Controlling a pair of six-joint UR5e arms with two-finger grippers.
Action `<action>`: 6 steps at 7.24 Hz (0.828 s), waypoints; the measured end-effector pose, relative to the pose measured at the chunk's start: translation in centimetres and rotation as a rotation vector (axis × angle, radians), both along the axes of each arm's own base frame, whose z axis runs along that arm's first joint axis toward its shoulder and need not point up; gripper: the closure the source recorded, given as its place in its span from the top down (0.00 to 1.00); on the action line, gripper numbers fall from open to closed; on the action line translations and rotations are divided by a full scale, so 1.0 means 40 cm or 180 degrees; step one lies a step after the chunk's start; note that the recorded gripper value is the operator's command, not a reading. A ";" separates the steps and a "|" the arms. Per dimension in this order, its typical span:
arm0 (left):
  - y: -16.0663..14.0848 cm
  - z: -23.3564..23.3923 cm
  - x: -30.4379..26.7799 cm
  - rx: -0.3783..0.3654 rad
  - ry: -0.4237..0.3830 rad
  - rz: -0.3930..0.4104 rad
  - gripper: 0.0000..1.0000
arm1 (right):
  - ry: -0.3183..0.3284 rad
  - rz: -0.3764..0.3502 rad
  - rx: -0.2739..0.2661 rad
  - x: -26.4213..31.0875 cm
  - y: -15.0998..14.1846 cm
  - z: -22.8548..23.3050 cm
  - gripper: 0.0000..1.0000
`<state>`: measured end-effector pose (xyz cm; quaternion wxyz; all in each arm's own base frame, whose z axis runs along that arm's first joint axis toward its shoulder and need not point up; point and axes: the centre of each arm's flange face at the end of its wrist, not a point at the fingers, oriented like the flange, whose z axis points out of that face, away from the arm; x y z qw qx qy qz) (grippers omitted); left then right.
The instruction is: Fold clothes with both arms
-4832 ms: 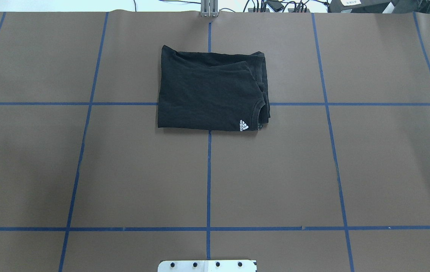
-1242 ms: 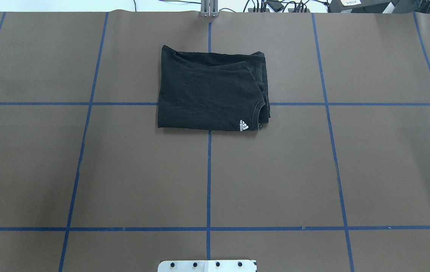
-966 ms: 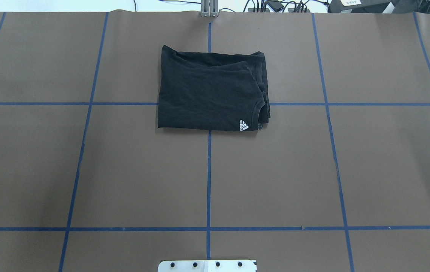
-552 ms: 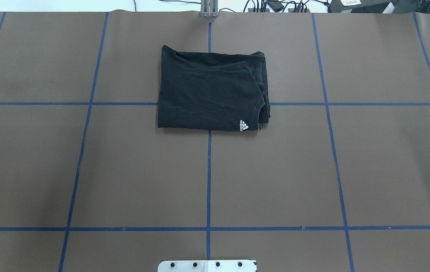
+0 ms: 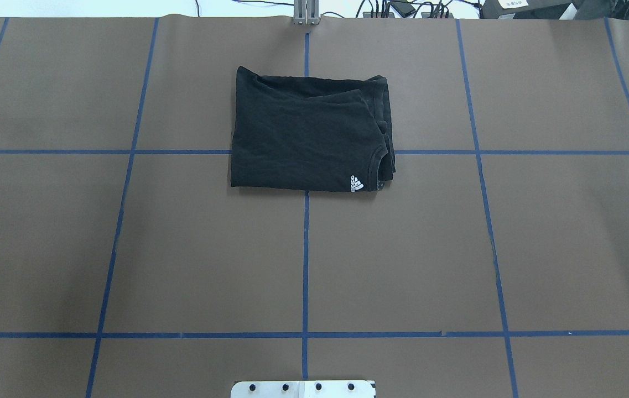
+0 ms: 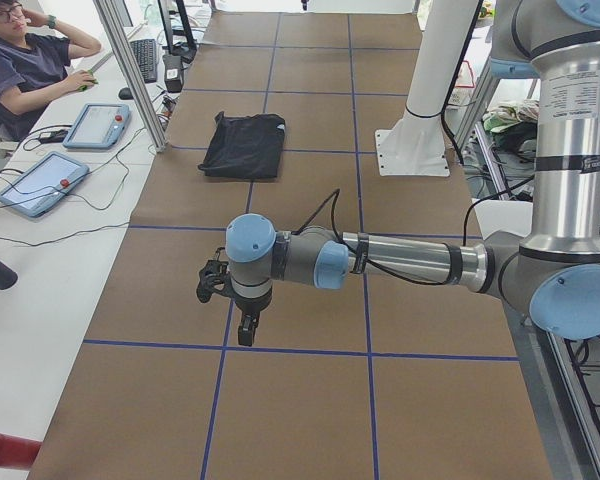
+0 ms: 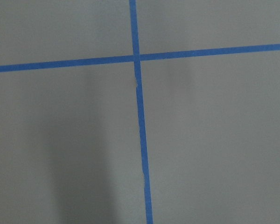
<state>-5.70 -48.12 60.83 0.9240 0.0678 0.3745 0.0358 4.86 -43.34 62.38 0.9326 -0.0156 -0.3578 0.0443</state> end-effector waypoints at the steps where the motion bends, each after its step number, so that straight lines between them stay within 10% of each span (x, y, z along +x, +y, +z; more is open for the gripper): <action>1: 0.001 -0.001 0.001 0.0001 0.0019 0.0004 1.00 | 0.0000 0.0001 -0.0003 0.000 -0.001 0.001 1.00; 6: 0.001 -0.002 0.002 0.0006 0.0030 0.0011 1.00 | -0.0005 0.0000 -0.0009 0.000 -0.002 0.004 1.00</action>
